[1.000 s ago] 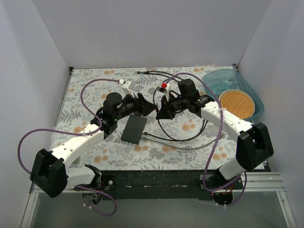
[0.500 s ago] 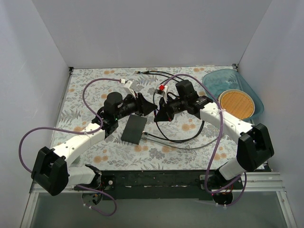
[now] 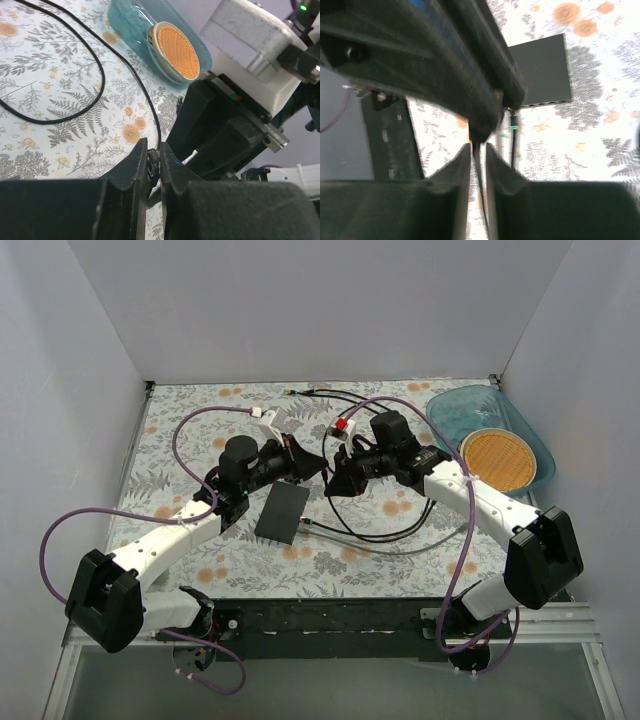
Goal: Insert the plug into the switch port
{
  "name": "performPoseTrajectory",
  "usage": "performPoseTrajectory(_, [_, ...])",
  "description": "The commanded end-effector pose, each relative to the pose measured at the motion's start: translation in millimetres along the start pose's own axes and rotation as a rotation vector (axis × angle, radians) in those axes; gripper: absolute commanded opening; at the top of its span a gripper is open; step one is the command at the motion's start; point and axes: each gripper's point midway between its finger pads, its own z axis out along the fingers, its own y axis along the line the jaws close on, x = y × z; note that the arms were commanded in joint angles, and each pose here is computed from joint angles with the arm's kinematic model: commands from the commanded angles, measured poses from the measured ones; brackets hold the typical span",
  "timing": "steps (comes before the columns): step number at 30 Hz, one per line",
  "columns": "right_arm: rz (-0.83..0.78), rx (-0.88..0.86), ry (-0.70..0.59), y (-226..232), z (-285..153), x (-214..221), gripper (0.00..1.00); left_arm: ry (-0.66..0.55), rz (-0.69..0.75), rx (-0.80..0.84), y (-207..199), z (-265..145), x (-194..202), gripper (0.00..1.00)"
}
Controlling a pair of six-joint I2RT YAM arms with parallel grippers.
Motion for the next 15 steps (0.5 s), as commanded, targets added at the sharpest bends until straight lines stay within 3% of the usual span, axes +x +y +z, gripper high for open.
performPoseTrajectory(1, [-0.010, 0.136, -0.155, -4, -18, -37, 0.40, -0.101, -0.067, -0.100, 13, -13, -13, 0.00])
performPoseTrajectory(3, [-0.003, 0.160, -0.179, -6, -20, -35, 0.60, -0.139, -0.110, -0.160, 24, -15, -14, 0.00])
performPoseTrajectory(6, [-0.006, 0.190, -0.243, -6, -26, -44, 0.70, -0.158, -0.149, -0.203, 31, -18, -14, 0.00])
performPoseTrajectory(15, [-0.006, 0.181, -0.329, 0, -14, -61, 0.67, -0.178, -0.225, -0.208, 32, -17, -14, 0.00])
